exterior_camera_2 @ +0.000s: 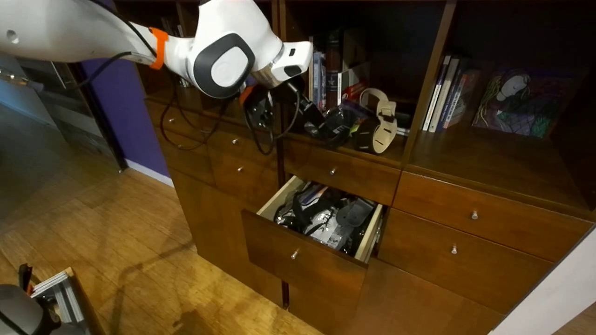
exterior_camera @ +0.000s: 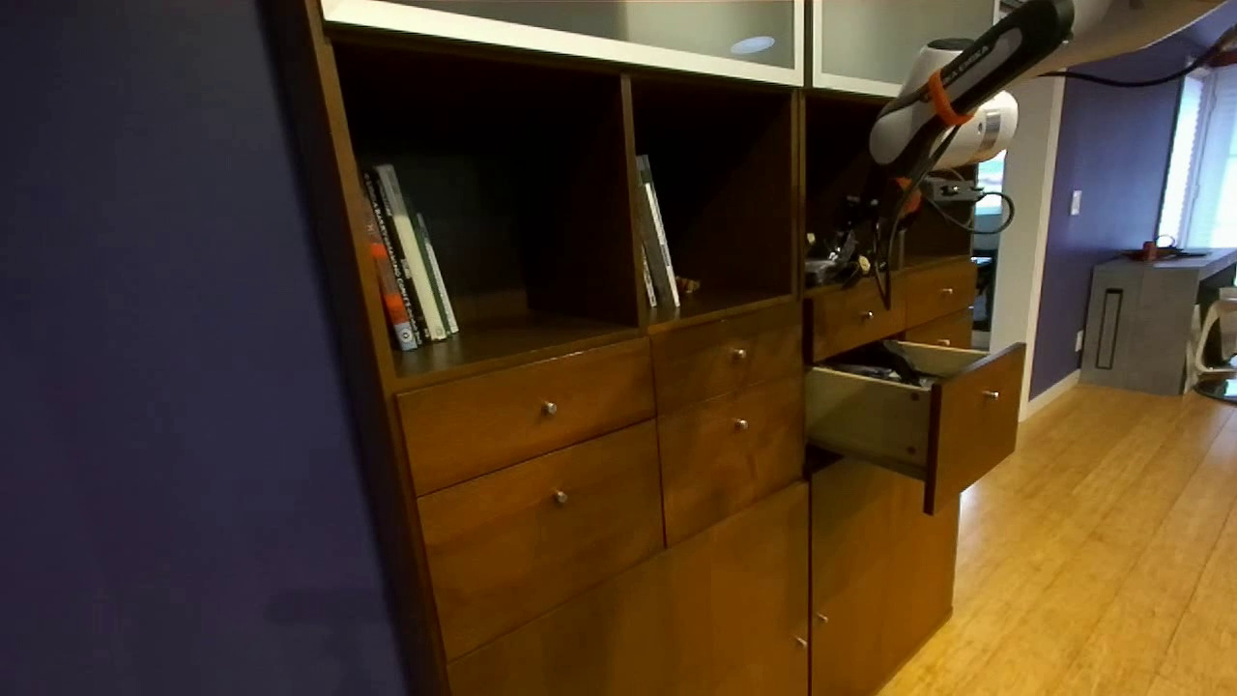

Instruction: Remove the plastic from the open drawer and put it on the shelf above the open drawer.

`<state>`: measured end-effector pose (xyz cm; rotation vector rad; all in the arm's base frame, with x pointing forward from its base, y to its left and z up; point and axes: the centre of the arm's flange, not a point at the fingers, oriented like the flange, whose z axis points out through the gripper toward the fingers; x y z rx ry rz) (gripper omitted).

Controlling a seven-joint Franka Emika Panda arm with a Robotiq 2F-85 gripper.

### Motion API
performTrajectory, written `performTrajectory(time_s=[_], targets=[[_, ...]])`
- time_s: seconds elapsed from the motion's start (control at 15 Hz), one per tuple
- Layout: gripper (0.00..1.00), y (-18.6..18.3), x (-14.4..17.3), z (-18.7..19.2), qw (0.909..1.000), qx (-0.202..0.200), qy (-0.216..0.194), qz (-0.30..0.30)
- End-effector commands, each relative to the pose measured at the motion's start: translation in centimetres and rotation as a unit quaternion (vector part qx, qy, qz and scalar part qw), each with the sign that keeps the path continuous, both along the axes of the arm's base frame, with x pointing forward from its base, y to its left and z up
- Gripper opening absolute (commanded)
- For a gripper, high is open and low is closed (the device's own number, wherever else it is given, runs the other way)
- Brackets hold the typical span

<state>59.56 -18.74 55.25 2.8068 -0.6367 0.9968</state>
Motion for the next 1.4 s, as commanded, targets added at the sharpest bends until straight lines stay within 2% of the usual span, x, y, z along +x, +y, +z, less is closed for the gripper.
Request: performTrajectory(time_s=[0.0, 0.27, 0.33, 0.8, 1.07, 1.33], targets=[[1.0, 0.7, -3.1, 2.2, 0.9983, 0.02, 0.055, 0.008], [1.0, -0.1, -6.6, 4.2, 0.9946, 0.015, 0.097, 0.034], [1.0, -0.2, -7.7, 4.8, 0.9929, 0.029, 0.102, 0.054], [1.0, 3.4, -13.1, 6.8, 0.9826, 0.047, 0.104, 0.146], [1.0, 6.2, -15.6, 7.7, 0.9781, 0.021, 0.103, 0.18], [1.0, 7.5, -18.4, 8.4, 0.9777, 0.0, 0.1, 0.185]])
